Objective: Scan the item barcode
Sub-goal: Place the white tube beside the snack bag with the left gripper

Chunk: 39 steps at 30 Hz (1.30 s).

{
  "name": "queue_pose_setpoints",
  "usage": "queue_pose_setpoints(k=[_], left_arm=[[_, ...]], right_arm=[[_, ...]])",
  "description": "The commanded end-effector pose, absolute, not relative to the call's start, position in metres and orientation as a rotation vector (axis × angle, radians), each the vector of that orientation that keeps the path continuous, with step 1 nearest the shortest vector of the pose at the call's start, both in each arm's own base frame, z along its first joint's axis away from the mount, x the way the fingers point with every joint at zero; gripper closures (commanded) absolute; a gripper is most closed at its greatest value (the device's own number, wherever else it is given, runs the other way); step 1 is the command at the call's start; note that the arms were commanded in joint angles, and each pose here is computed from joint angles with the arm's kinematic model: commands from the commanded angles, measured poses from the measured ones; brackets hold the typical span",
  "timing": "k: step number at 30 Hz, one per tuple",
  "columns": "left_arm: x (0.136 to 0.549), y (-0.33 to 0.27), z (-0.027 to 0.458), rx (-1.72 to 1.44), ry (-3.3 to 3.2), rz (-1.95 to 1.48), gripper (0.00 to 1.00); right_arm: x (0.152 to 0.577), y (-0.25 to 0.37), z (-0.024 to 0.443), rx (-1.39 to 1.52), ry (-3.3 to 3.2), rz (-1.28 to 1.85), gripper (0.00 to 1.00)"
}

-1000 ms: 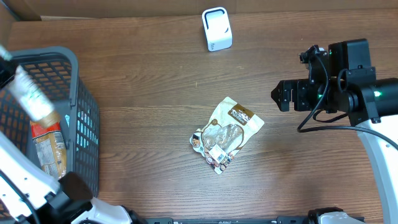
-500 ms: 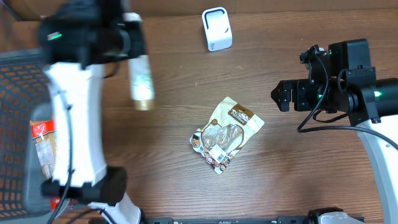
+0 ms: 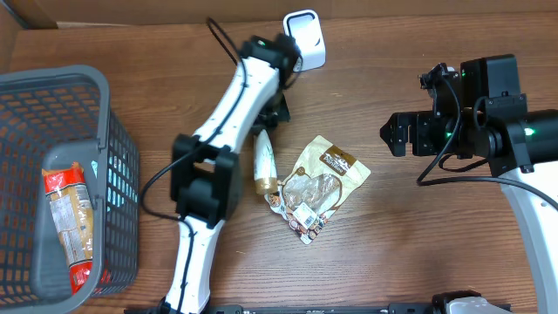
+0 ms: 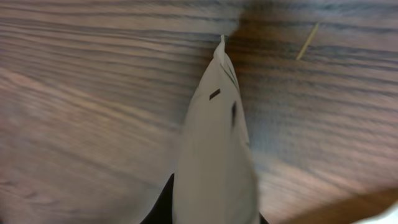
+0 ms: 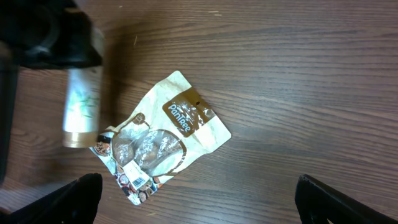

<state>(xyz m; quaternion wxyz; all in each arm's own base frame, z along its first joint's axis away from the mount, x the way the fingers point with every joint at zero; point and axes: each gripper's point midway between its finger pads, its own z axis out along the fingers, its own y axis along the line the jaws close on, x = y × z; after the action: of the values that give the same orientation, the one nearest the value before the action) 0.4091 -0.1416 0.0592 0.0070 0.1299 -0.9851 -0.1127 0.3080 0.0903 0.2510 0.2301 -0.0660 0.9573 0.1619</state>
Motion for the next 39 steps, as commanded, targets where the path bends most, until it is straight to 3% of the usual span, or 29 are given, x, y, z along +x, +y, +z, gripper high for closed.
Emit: queue_pose_setpoints(k=[1,3,6,7,10,15,21,24,28,32,35,39], left_arm=[[0.413,-0.142,0.053,0.442,-3.099,-0.448,0.96],[0.414,-0.143,0.049,0.419,-3.097,-0.447,0.93],[0.417,-0.149,0.048,0.284,-3.112,-0.393,0.63],[0.418,-0.153,0.048,0.195,-3.115,-0.347,0.44],[0.417,-0.154,0.059,0.148,-3.113,-0.321,0.30],[0.432,-0.148,0.120,0.206,-3.198,-0.245,0.28],[0.441,-0.130,0.248,0.208,-3.461,0.132,0.27],[0.424,-0.085,0.317,0.370,-3.592,0.240,0.26],[0.392,-0.016,0.374,0.630,-3.699,0.240,0.23],[0.339,0.078,0.389,1.089,-3.622,0.080,0.15],[0.301,0.135,0.372,1.388,-3.444,-0.014,0.11],[0.271,0.186,0.337,1.569,-3.269,0.113,0.11]], right_arm=[[0.308,0.093,0.256,-0.197,2.620,0.454,0.00],[0.308,0.093,0.255,-0.197,2.624,0.454,0.00],[0.308,0.093,0.255,-0.197,2.623,0.454,0.00],[0.308,0.093,0.256,-0.197,2.623,0.454,0.00],[0.308,0.093,0.256,-0.197,2.623,0.454,0.00],[0.308,0.093,0.255,-0.197,2.623,0.454,0.00],[0.307,0.093,0.255,-0.196,2.627,0.454,0.00],[0.305,0.093,0.254,-0.195,2.639,0.454,0.00],[0.304,0.093,0.253,-0.195,2.641,0.454,0.00],[0.305,0.093,0.254,-0.195,2.637,0.454,0.00],[0.305,0.093,0.254,-0.195,2.638,0.454,0.00],[0.305,0.093,0.254,-0.195,2.638,0.454,0.00]])
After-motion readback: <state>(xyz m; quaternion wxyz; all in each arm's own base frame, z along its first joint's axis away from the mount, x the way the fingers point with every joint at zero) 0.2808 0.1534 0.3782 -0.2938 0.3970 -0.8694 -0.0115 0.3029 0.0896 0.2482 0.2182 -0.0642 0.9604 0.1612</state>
